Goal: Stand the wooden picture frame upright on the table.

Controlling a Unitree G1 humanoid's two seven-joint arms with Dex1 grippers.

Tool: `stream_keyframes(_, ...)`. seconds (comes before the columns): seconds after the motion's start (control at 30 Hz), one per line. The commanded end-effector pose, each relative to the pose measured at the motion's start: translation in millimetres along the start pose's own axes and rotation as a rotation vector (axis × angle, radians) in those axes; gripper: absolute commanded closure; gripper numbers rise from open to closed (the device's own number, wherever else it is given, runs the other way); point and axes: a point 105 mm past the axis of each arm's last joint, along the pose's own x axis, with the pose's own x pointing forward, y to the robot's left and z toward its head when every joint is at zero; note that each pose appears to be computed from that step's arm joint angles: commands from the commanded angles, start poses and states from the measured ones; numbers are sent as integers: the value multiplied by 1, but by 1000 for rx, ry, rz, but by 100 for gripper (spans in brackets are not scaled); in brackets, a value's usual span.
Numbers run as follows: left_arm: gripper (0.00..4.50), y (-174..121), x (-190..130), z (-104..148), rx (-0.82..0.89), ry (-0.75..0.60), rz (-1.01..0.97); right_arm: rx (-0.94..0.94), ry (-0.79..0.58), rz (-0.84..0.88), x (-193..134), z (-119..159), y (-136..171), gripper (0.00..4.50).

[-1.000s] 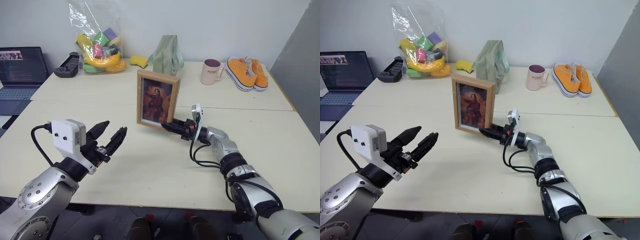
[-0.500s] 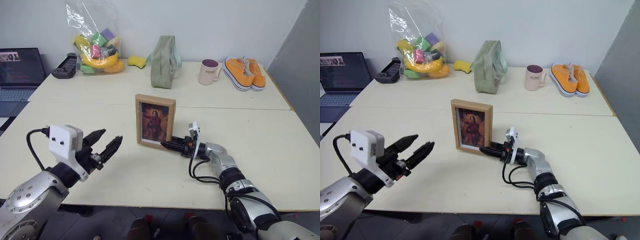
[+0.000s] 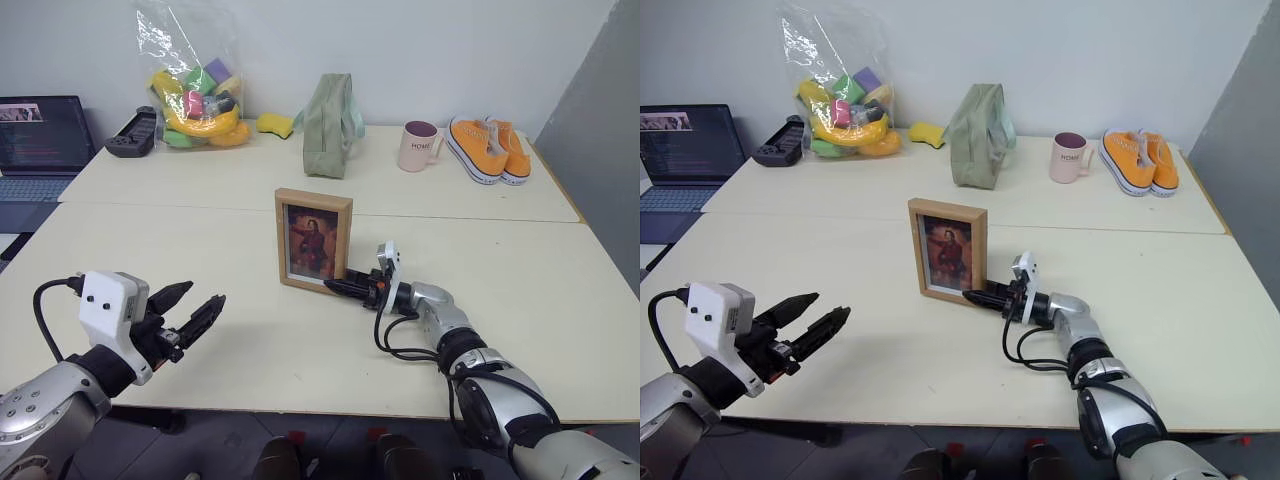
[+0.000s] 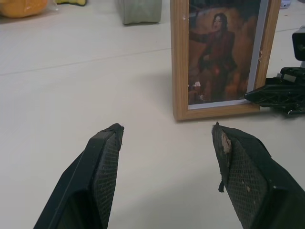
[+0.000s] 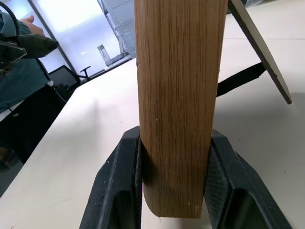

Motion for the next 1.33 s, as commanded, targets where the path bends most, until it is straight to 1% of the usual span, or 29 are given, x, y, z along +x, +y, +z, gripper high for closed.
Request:
stream_keyframes(0.03, 132, -1, 0, 9, 32, -36, 4, 32, 8, -22, -10, -2, -5, 317)
stream_keyframes(0.1, 131, -1, 1, 10, 31, -39, 1, 25, 22, -36, -11, -3, -7, 252)
stream_keyframes(0.27, 131, -5, 4, 10, 27, -43, -13, 0, 35, -54, -12, -2, -9, 150)
stream_keyframes(0.3, 131, -5, 4, 10, 25, -42, -16, -6, 40, -58, -12, -2, -10, 136)
stream_keyframes(0.33, 131, -6, 5, 10, 23, -42, -19, -10, 44, -61, -13, -2, -10, 103)
stream_keyframes(0.37, 131, -7, 6, 10, 18, -42, -23, -16, 51, -65, -13, -3, -10, 86)
stream_keyframes(0.53, 131, -13, 13, 15, -1, -48, -68, -127, 143, -67, -25, -4, -12, 86)
stream_keyframes(0.67, 131, -17, 19, 22, -23, -74, -109, -225, 205, -73, -49, 5, -10, 86)
stream_keyframes(0.73, 131, -19, 21, 24, -21, -72, -130, -267, 227, -73, -65, 13, -2, 86)
stream_keyframes(0.8, 131, -21, 23, 24, -18, -66, -153, -306, 236, -86, -83, 28, 9, 86)
stream_keyframes(0.9, 131, -19, 26, 25, -26, -72, -175, -426, 315, -148, -111, 51, 28, 86)
stream_keyframes(0.97, 131, -19, 28, 26, -40, -78, -190, -475, 353, -176, -124, 63, 43, 86)
stream_keyframes(1.07, 131, -22, 30, 25, -45, -79, -219, -514, 378, -216, -132, 78, 62, 86)
stream_keyframes(1.2, 131, -24, 33, 26, -54, -82, -244, -553, 378, -257, -133, 95, 77, 86)
stream_keyframes(1.33, 131, -23, 36, 34, -54, -100, -269, -578, 352, -289, -131, 102, 80, 86)
